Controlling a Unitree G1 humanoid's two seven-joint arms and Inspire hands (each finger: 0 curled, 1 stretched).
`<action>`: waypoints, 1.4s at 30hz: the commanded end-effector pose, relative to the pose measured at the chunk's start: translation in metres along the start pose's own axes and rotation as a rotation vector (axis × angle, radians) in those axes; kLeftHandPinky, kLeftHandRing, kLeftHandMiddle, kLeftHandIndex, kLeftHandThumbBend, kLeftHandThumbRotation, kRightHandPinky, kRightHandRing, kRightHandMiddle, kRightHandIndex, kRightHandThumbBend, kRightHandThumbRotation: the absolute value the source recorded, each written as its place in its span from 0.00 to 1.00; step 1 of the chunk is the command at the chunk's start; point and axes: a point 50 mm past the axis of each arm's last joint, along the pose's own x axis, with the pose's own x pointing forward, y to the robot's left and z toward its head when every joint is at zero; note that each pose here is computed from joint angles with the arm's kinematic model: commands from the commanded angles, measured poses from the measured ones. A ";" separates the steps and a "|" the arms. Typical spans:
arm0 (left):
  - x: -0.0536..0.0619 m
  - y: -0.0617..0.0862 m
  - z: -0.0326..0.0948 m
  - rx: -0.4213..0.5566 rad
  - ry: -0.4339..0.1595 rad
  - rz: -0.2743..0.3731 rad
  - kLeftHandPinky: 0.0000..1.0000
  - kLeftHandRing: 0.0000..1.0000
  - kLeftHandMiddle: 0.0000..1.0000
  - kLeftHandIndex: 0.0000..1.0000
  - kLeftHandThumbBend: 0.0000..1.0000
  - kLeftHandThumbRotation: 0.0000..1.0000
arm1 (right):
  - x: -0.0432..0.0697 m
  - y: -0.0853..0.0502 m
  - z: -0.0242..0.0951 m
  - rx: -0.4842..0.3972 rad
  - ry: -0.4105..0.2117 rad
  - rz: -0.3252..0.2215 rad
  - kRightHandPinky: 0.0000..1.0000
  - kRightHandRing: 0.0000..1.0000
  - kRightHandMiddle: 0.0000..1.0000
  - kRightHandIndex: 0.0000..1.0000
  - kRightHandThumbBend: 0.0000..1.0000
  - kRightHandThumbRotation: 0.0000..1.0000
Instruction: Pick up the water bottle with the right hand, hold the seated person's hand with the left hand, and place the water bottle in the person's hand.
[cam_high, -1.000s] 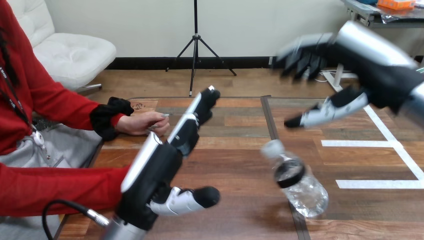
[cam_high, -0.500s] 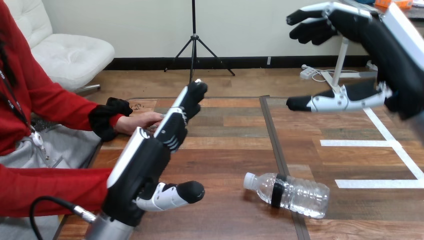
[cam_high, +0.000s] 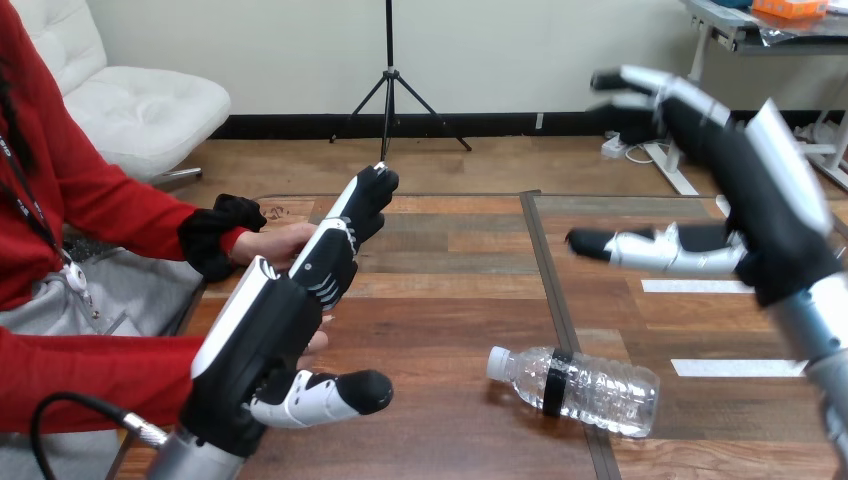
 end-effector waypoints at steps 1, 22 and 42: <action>0.009 0.010 0.013 0.028 -0.068 -0.002 1.00 1.00 1.00 1.00 1.00 0.68 | 0.007 0.006 0.005 0.032 -0.041 -0.042 0.84 0.82 0.80 0.86 1.00 0.36; 0.009 0.011 0.015 0.038 -0.059 -0.013 1.00 1.00 1.00 1.00 1.00 0.66 | 0.003 0.022 0.005 0.031 -0.007 -0.022 0.75 0.81 0.83 0.90 1.00 0.31; 0.013 0.006 0.012 0.007 -0.055 -0.024 1.00 1.00 1.00 1.00 1.00 0.67 | 0.007 0.026 -0.009 -0.021 0.129 0.100 0.82 0.84 0.83 0.87 1.00 0.28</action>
